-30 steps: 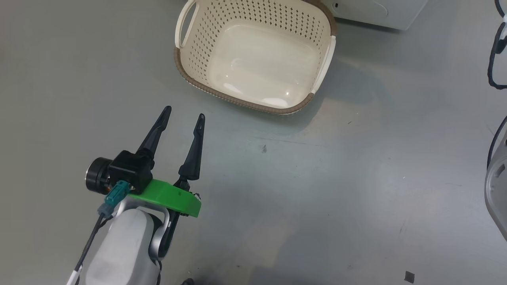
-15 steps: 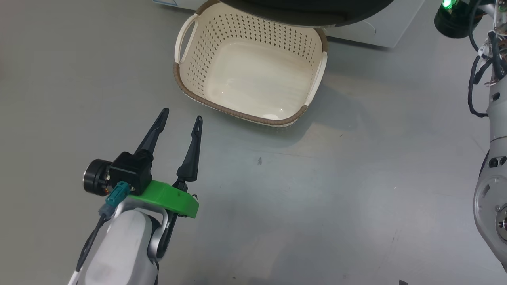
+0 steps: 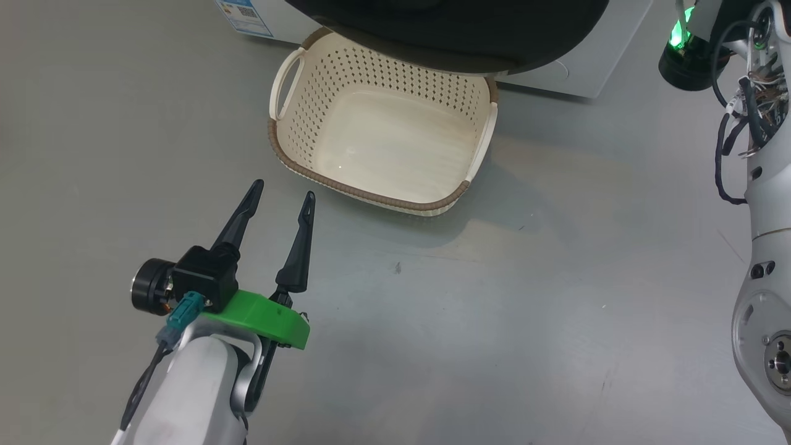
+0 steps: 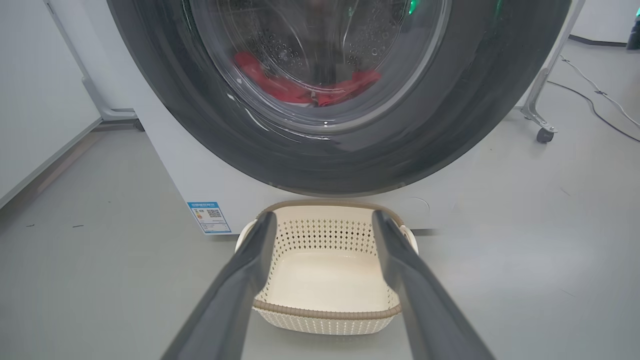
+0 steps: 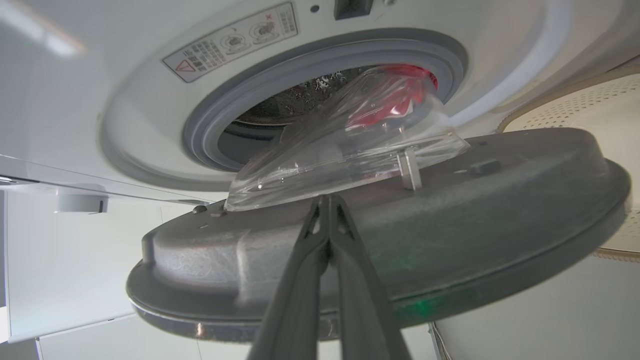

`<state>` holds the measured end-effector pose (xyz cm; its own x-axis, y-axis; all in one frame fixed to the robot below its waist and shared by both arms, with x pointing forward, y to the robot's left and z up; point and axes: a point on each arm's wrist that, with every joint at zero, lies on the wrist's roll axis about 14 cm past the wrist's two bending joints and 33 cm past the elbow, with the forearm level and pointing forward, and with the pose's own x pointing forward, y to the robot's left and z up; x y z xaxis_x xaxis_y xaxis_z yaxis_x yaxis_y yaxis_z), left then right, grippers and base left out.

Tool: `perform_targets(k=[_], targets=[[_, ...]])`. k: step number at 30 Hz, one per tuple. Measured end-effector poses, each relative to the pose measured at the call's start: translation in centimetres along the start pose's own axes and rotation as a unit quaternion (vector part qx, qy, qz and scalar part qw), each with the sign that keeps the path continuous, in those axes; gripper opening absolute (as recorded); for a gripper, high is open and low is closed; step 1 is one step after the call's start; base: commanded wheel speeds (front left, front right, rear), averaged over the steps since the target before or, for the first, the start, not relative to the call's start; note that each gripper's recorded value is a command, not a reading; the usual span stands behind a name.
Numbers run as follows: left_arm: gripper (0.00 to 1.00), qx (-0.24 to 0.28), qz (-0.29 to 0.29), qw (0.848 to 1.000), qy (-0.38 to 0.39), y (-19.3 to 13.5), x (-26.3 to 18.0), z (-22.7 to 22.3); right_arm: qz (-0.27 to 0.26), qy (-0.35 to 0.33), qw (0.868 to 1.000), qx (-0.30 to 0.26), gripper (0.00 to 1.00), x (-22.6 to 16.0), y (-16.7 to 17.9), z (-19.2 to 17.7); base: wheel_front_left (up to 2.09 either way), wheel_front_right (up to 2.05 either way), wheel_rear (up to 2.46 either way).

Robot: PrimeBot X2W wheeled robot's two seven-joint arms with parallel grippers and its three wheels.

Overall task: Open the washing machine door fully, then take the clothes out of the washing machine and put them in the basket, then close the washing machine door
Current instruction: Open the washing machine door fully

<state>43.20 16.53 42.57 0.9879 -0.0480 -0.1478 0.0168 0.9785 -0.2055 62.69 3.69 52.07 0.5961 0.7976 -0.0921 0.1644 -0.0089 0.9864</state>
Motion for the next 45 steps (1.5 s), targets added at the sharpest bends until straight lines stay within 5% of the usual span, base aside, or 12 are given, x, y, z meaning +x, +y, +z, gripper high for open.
perform_targets(k=[21, 29, 35, 45], targets=[[1.00, -0.002, 0.000, 1.000, -0.006, -0.2, -0.5, 0.4, -0.008, 0.015, 1.000, -0.016, 0.00, -0.3, 0.3, -1.5, 0.00, 0.00, 0.00], [1.00, -0.004, 0.005, 1.000, -0.010, 0.1, -1.0, 0.8, -0.017, -0.013, 0.992, -0.126, 0.00, -1.0, 0.7, -1.3, 0.00, 0.00, 0.00], [1.00, -0.005, 0.013, 1.000, -0.014, 0.3, -1.6, 1.1, -0.026, -0.055, 0.960, -0.273, 0.00, -2.8, 2.0, 0.2, 0.00, 0.00, 0.00], [1.00, -0.006, 0.010, 0.999, -0.036, -0.1, -2.3, 2.6, -0.074, -0.090, 0.873, -0.474, 0.00, -5.6, 2.4, -0.2, 0.00, 0.00, 0.00]])
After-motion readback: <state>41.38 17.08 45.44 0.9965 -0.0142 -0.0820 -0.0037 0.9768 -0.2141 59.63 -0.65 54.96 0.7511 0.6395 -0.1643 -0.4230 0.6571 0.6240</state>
